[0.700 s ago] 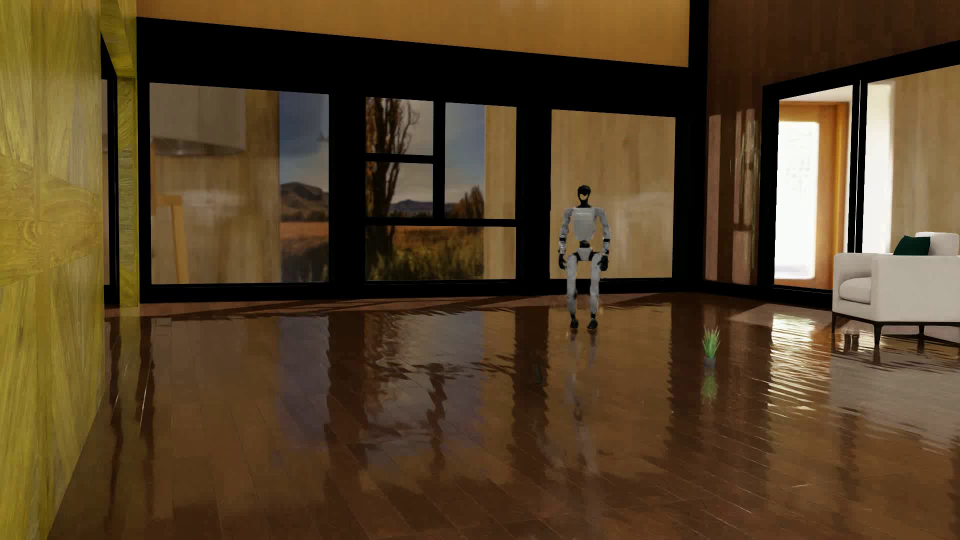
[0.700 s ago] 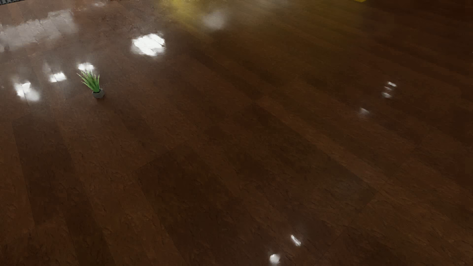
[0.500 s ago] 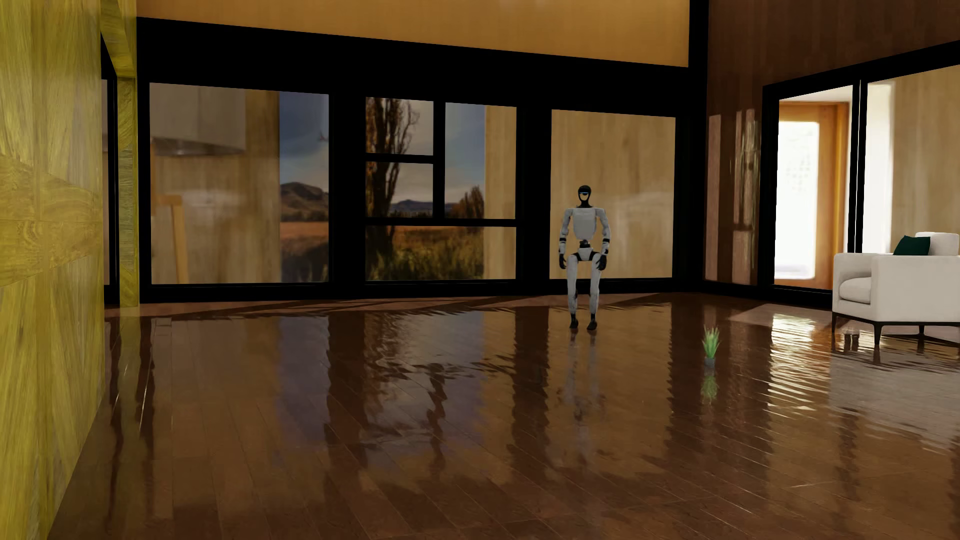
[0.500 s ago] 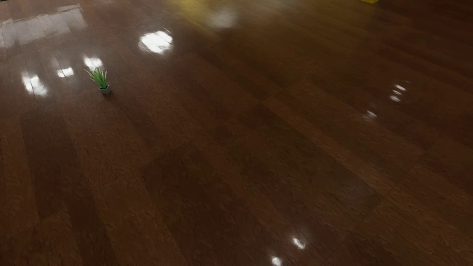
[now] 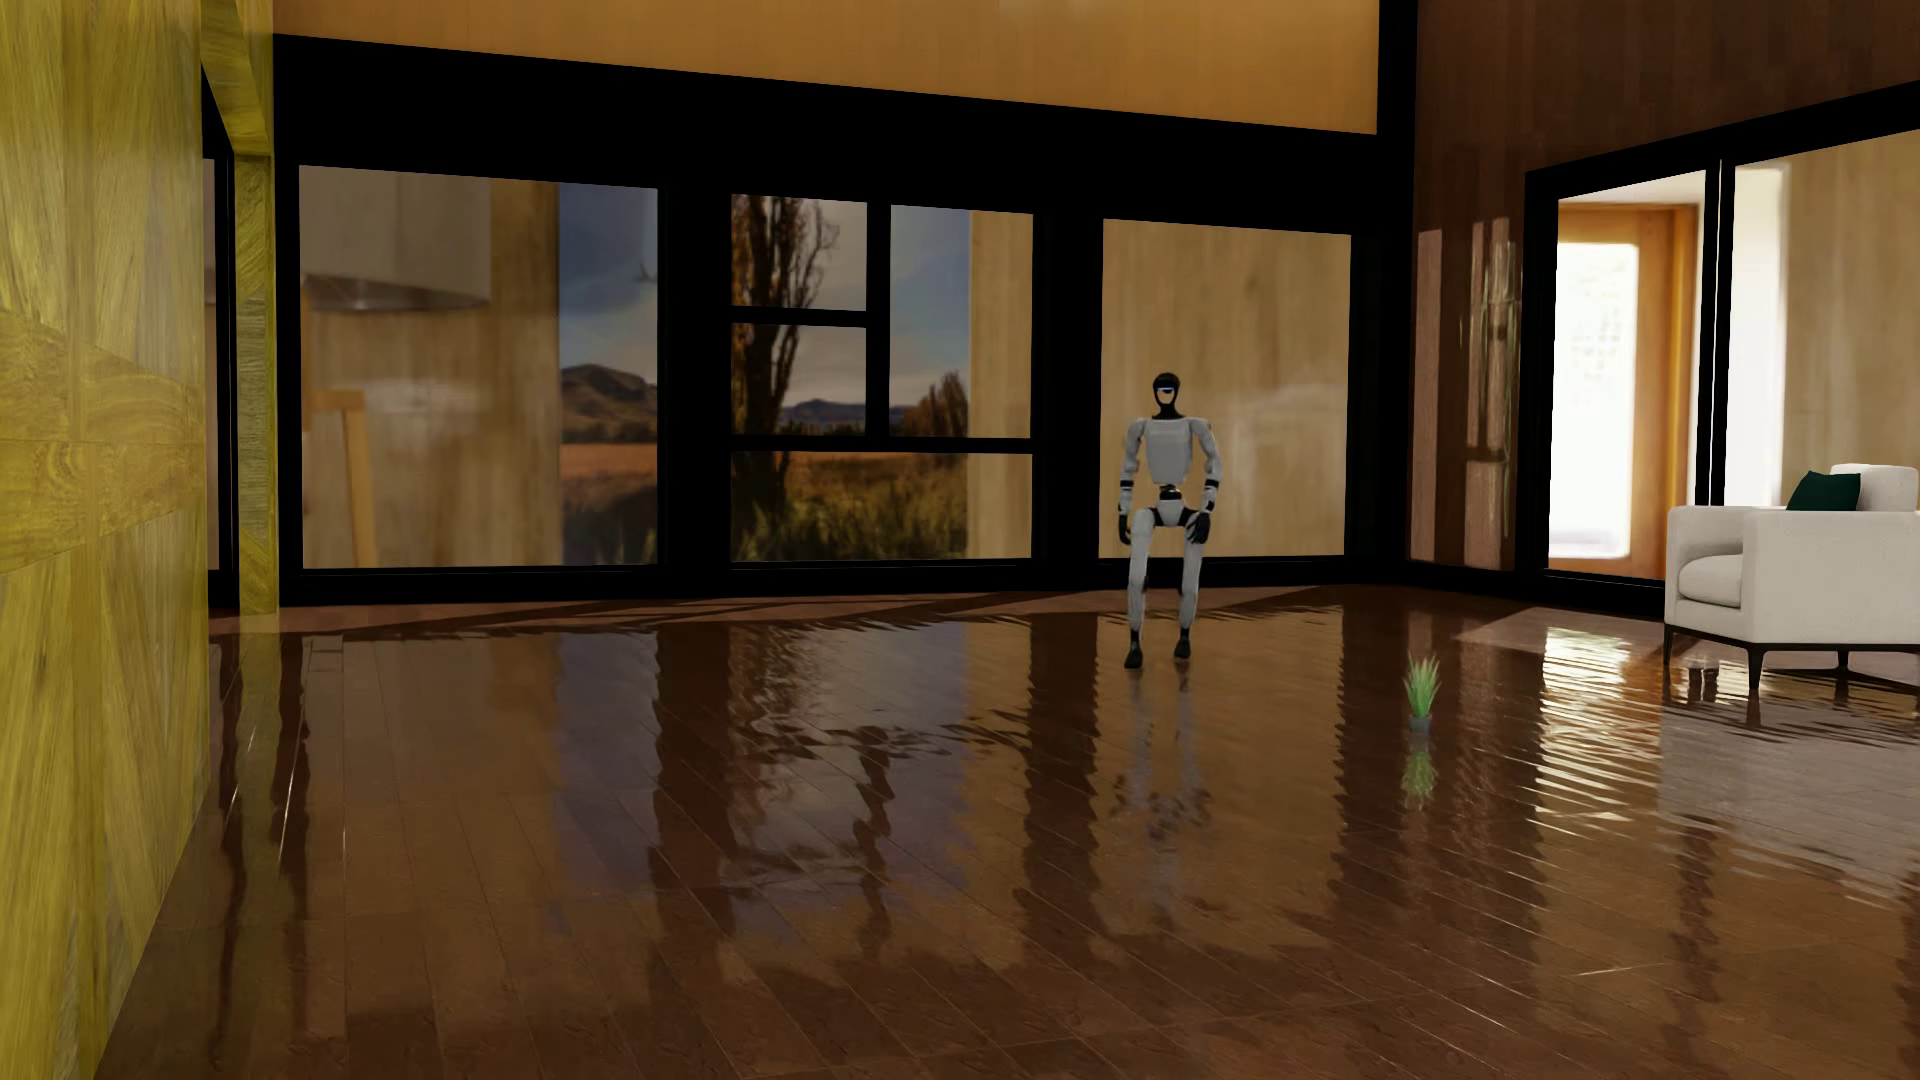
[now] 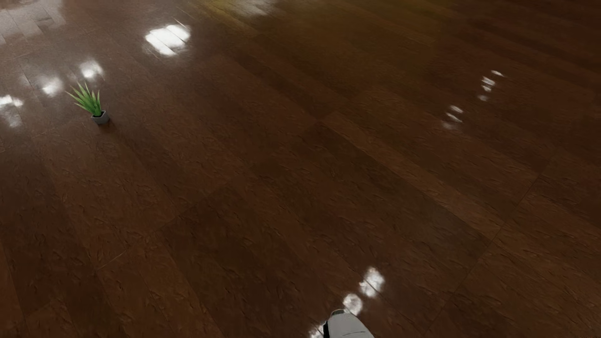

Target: Circle the plant

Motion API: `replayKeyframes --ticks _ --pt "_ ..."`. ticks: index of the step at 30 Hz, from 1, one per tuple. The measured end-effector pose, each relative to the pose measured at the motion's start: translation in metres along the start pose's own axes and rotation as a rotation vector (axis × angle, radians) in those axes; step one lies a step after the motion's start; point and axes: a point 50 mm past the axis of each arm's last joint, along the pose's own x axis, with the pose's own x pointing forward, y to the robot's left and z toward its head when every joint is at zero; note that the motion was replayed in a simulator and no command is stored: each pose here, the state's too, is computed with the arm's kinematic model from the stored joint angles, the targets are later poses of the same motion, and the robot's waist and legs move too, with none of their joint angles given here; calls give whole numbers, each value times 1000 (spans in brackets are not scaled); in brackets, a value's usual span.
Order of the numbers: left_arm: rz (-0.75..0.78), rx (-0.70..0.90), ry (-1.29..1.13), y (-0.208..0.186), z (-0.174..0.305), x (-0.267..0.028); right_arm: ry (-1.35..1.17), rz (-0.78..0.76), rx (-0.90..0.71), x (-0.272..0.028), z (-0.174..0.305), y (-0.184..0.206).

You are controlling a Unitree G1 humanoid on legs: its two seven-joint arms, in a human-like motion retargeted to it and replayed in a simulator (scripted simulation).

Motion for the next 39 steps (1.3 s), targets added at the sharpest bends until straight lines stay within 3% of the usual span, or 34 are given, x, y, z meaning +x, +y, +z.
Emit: replayKeyframes --ticks 4,5,8,11,14,20,23,26,35,39 --pt "-30 70 9 -2 -2 0 61 1 -6 -1 -15 0" --pt "-8 -4 55 -4 -12 0 71 2 4 -2 -17 1" --pt "-95 40 139 -31 -41 -12 83 15 -23 -2 -19 4" --pt "-126 39 173 -43 -55 -20 -12 -1 -18 4 9 -3" --pt "-93 -67 207 -46 -69 -30 -140 -23 -4 5 43 -10" --pt "-153 -28 264 -62 -89 -44 -325 -130 -41 -1 100 -54" --pt "-170 -11 301 -66 -97 -47 -260 -108 20 3 81 -42" --pt "-127 -29 257 -53 -83 -37 -181 -53 -19 5 57 -23" --pt "132 -11 -62 48 13 -5 -23 -9 -18 -1 4 -5" --pt "94 -128 22 17 -16 -10 85 5 -5 -4 -23 1"
